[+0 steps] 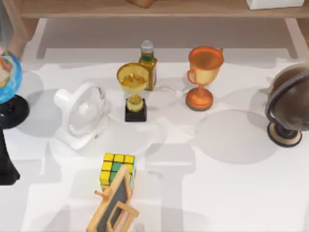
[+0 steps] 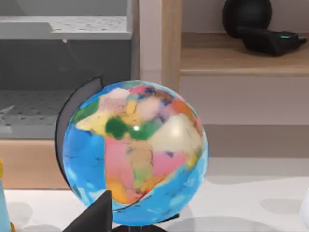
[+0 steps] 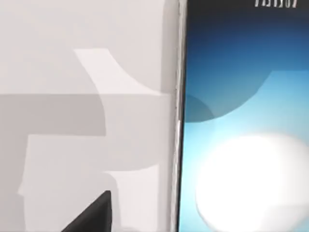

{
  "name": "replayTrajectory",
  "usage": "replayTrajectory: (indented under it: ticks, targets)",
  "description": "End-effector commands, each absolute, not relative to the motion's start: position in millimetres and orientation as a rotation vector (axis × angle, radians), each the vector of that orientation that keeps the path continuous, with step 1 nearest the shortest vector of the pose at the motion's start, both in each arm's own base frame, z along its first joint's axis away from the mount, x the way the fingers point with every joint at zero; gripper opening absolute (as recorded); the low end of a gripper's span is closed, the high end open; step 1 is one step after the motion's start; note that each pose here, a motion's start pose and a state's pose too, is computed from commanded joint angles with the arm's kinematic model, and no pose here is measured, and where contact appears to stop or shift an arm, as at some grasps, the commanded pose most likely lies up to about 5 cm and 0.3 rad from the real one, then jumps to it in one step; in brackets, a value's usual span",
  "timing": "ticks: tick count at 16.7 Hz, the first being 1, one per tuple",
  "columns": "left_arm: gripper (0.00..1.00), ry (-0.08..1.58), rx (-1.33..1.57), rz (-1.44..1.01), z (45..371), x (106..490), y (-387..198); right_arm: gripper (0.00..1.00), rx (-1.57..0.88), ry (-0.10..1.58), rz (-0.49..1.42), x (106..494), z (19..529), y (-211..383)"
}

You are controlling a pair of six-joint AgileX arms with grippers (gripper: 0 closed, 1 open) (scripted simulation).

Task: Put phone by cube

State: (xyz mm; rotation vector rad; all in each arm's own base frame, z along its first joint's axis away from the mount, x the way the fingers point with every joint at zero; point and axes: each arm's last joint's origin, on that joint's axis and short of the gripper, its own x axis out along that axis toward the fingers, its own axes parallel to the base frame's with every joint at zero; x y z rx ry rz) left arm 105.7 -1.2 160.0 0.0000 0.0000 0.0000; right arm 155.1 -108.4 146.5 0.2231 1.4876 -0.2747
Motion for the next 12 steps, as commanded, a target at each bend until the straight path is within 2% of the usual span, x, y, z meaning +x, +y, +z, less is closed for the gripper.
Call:
replayTrajectory:
  ticks: [3,12]
  targets:
    - [1.00,0.000,0.000,0.000,160.0,105.7,-1.2,1.00,0.264,1.551,-0.267,156.9,143.6,-117.8]
    - [1.00,0.000,0.000,0.000,160.0,105.7,-1.2,1.00,0.267,1.556,-0.265,157.4,128.6,-118.3]
